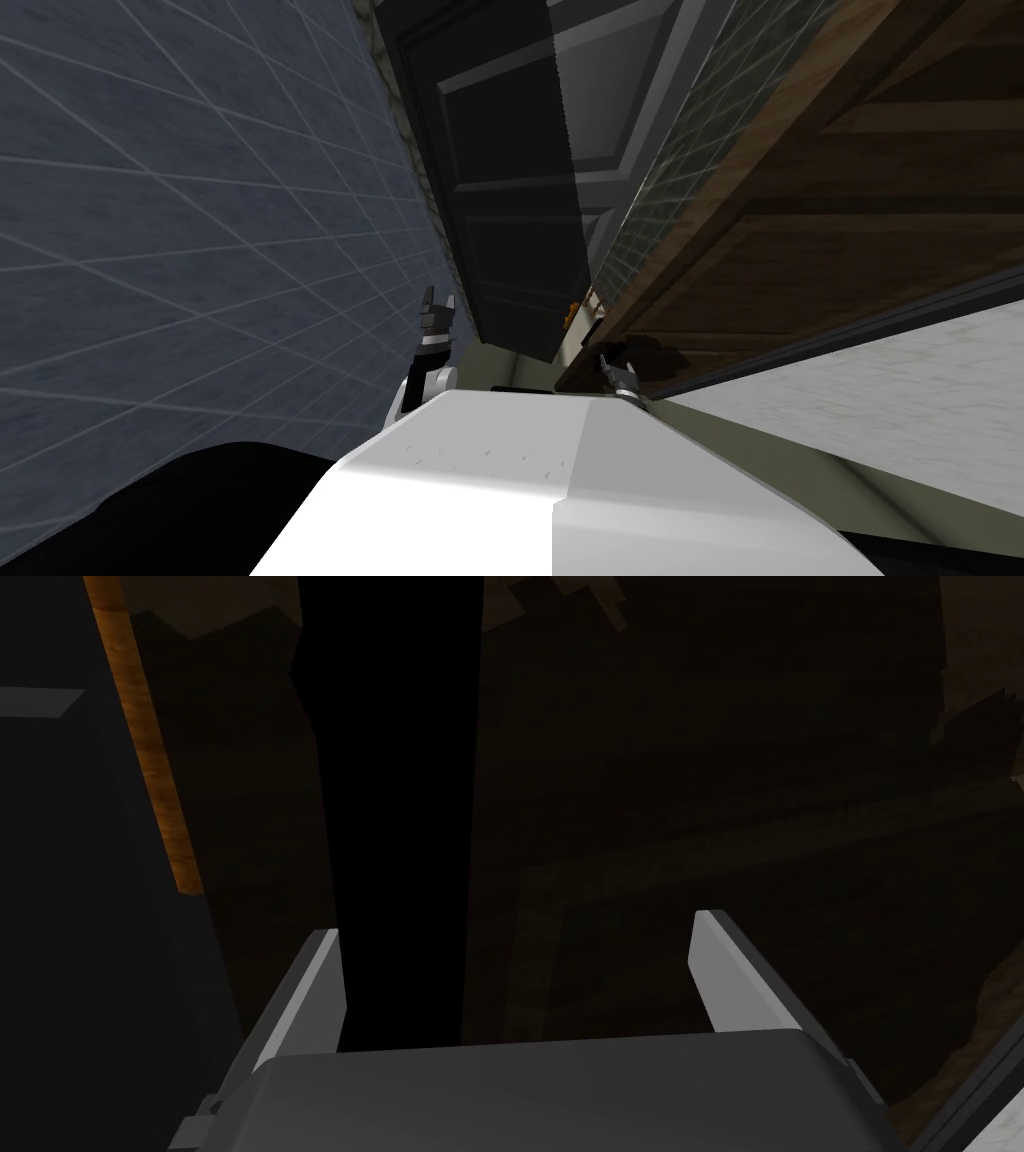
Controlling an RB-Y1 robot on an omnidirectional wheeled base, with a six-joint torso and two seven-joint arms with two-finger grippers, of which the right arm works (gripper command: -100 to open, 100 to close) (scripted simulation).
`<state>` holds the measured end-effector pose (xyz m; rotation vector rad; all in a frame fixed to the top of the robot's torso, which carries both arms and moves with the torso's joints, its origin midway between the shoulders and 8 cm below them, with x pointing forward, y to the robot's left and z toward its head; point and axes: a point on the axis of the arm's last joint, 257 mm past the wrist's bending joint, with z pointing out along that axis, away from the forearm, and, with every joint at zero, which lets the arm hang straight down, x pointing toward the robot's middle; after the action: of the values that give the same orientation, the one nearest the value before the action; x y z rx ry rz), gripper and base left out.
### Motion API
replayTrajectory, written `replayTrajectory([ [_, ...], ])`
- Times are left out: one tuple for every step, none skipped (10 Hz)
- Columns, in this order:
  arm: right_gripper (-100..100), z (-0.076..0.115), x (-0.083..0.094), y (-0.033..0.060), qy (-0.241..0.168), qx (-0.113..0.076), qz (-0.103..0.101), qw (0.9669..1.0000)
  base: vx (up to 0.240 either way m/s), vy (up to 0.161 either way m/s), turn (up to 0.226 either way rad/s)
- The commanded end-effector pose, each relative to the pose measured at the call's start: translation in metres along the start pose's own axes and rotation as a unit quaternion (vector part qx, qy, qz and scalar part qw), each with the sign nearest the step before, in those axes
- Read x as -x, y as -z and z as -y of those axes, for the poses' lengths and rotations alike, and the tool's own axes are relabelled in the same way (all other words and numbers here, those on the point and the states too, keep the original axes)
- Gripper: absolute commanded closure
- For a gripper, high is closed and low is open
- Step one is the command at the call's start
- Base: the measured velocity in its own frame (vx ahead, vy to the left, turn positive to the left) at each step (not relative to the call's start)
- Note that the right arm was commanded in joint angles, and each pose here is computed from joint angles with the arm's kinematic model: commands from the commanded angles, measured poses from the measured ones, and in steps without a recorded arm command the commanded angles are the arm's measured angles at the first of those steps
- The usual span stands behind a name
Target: Pull the door open
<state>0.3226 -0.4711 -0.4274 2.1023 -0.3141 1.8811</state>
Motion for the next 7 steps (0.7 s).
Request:
replayTrajectory([
  [100, -0.0328, 0.0071, 0.0018, 0.017, 0.023, 0.017, 0.9994, -0.026, 0.013, -0.026],
  [100, -0.0328, 0.0071, 0.0018, 0.017, 0.023, 0.017, 0.9994, -0.037, 0.009, -0.001],
  [100, -0.0328, 0.0071, 0.0018, 0.017, 0.023, 0.017, 0.9994, -0.012, -0.006, 0.002],
  [100, -0.0328, 0.0071, 0.0018, 0.017, 0.023, 0.017, 0.9994, 0.014, -0.012, 0.003],
  [100, -0.0328, 0.0071, 0.0018, 0.017, 0.023, 0.017, 0.9994, -0.001, 0.008, 0.016],
  [100, -0.0328, 0.0071, 0.0018, 0.017, 0.023, 0.017, 0.9994, -0.011, 0.001, 0.001],
  [100, -0.0328, 0.0071, 0.0018, 0.017, 0.023, 0.017, 0.9994, 0.0, 0.0, 0.0],
])
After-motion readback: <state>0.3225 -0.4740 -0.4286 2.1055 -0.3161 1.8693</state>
